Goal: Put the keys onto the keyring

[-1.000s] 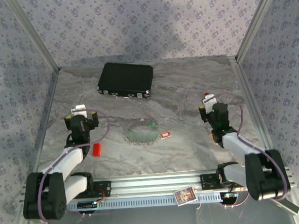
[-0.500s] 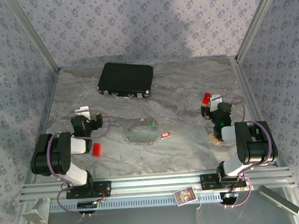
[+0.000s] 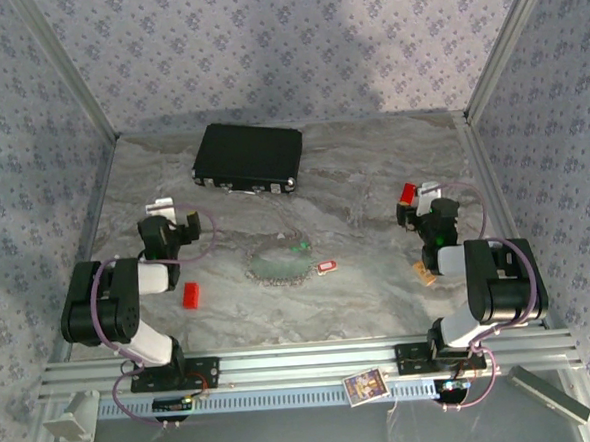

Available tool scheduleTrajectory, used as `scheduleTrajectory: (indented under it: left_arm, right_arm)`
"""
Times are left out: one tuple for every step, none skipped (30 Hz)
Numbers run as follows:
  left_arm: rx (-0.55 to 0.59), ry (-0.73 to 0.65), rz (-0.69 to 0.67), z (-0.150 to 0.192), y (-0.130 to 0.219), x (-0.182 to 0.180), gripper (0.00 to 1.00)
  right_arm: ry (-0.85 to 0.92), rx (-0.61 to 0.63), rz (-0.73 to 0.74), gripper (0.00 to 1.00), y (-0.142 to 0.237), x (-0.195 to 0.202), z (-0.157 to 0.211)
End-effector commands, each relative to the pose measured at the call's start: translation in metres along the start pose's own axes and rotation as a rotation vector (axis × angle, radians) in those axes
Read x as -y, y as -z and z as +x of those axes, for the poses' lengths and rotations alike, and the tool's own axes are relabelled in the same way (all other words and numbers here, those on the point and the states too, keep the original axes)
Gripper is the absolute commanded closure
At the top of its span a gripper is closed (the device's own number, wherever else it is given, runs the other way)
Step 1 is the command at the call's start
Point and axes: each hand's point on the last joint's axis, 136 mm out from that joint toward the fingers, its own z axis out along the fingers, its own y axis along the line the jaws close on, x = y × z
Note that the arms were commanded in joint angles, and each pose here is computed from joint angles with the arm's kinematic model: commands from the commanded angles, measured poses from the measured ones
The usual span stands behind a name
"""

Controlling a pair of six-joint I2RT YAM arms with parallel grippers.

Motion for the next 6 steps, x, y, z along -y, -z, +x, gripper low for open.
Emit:
scheduleTrajectory:
  left_arm:
    - [0.009,0.008,0.042,-0.009,-0.0029,0.0045,0.0]
    - [0.008,0.008,0.042,-0.0087,-0.0029,0.0044,0.0]
    - [0.009,0.009,0.043,-0.0087,-0.003,0.0046,0.0]
    - [0.01,0.009,0.044,-0.0089,-0.0026,0.0046,0.0]
    - [0.011,0.009,0.043,-0.0086,-0.0025,0.0043,0.0]
    - [0.011,0.009,0.044,-0.0086,-0.0023,0.0045,0.0]
  right_arm:
    - [-0.018,0.004,0.013,0.35,-0.0037,0.0035,-0.0046]
    - [-0.019,0.004,0.014,0.33,-0.0036,0.0036,-0.0042]
    - [-0.018,0.005,0.013,0.32,-0.0036,0.0035,-0.0047]
    - [-0.018,0.004,0.014,0.3,-0.0034,0.0036,-0.0043]
    - [-0.018,0.003,0.014,0.08,-0.0033,0.0036,-0.0037]
    - [-0.018,0.003,0.013,0.01,-0.0032,0.0034,-0.0034]
